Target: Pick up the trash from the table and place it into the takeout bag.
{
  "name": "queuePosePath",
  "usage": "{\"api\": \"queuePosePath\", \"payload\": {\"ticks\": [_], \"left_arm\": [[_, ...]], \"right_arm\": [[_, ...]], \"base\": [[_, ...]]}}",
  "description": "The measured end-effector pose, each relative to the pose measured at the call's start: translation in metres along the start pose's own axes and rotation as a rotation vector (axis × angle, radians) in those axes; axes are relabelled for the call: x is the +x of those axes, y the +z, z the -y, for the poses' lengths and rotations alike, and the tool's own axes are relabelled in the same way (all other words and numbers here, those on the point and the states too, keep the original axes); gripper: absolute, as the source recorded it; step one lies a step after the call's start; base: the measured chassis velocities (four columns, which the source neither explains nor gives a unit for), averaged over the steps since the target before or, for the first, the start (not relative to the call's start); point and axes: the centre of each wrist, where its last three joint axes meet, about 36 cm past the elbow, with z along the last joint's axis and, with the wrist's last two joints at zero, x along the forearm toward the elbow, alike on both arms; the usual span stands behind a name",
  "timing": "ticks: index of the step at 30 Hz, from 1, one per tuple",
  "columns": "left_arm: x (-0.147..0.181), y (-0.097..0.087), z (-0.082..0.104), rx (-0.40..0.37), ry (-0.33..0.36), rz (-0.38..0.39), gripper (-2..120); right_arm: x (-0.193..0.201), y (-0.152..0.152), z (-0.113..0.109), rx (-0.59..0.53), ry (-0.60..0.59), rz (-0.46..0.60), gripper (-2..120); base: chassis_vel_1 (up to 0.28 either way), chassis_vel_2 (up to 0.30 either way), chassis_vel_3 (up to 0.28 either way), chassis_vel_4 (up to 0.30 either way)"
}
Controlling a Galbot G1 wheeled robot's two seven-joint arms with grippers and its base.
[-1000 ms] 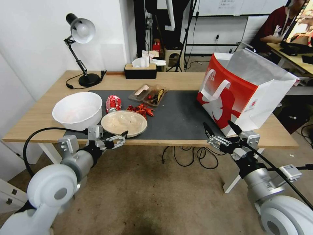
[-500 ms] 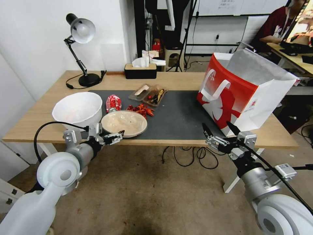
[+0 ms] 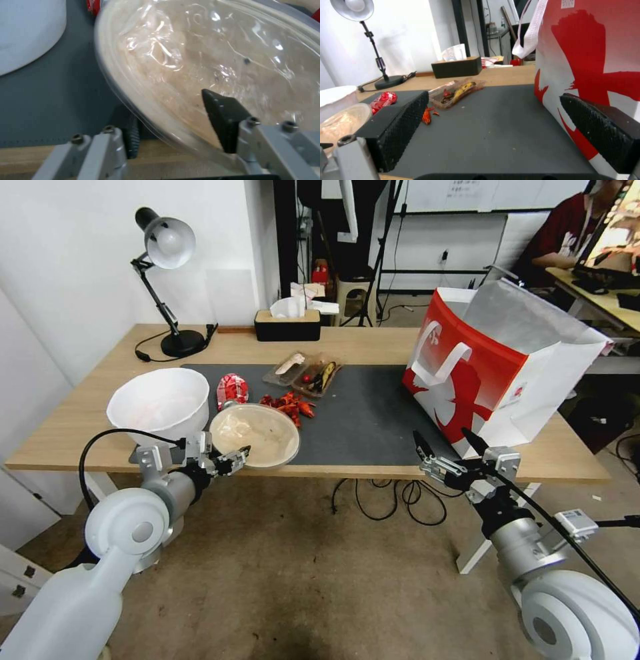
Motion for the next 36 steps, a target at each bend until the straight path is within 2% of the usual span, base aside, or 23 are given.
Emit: {"api": "queuePosePath", "payload": {"ticks": [1,3,5,7,8,11,13,25,31,36], "left_arm": [[0.0,0.0,0.0,0.0,0.0,0.0,43],[0.001,0.0,0.0,-0.005,0.001,0.005,30],[0.001,0.0,0.0,-0.006,0.002,0.006,27],[0.003,0.0,0.0,-0.007,0.003,0.012,15],[0.003,0.0,0.0,-0.007,0.003,0.012,15],[0.004,-0.001,0.0,-0.008,0.003,0.018,3],[0.004,-0.001,0.0,-0.008,0.003,0.019,0],[0.021,-0.008,0.003,-0.031,0.012,0.055,0],[0.057,-0.03,0.016,-0.105,0.052,0.122,0],[0.074,-0.041,0.024,-0.14,0.077,0.157,0]], "right_arm": [[0.0,0.0,0.0,0.0,0.0,0.0,100],[-0.001,0.0,0.001,0.001,-0.001,0.002,100],[-0.001,-0.001,0.001,0.001,-0.001,0.003,100],[-0.002,-0.001,0.001,0.001,-0.001,0.003,100],[-0.002,-0.001,0.001,0.001,-0.001,0.003,100],[-0.002,-0.001,0.001,0.001,-0.001,0.003,100],[-0.002,-0.001,0.001,0.001,-0.001,0.002,100],[-0.002,-0.001,0.004,0.004,0.003,-0.003,100],[-0.004,0.0,0.005,0.01,0.004,-0.019,100],[-0.004,0.0,0.005,0.013,0.005,-0.022,100]], "base": [[0.0,0.0,0.0,0.0],[0.0,0.0,0.0,0.0],[0.0,0.0,0.0,0.0],[0.0,0.0,0.0,0.0],[0.0,0.0,0.0,0.0],[0.0,0.0,0.0,0.0],[0.0,0.0,0.0,0.0],[0.0,0.0,0.0,0.0],[0.0,0.0,0.0,0.0],[0.0,0.0,0.0,0.0]]}}
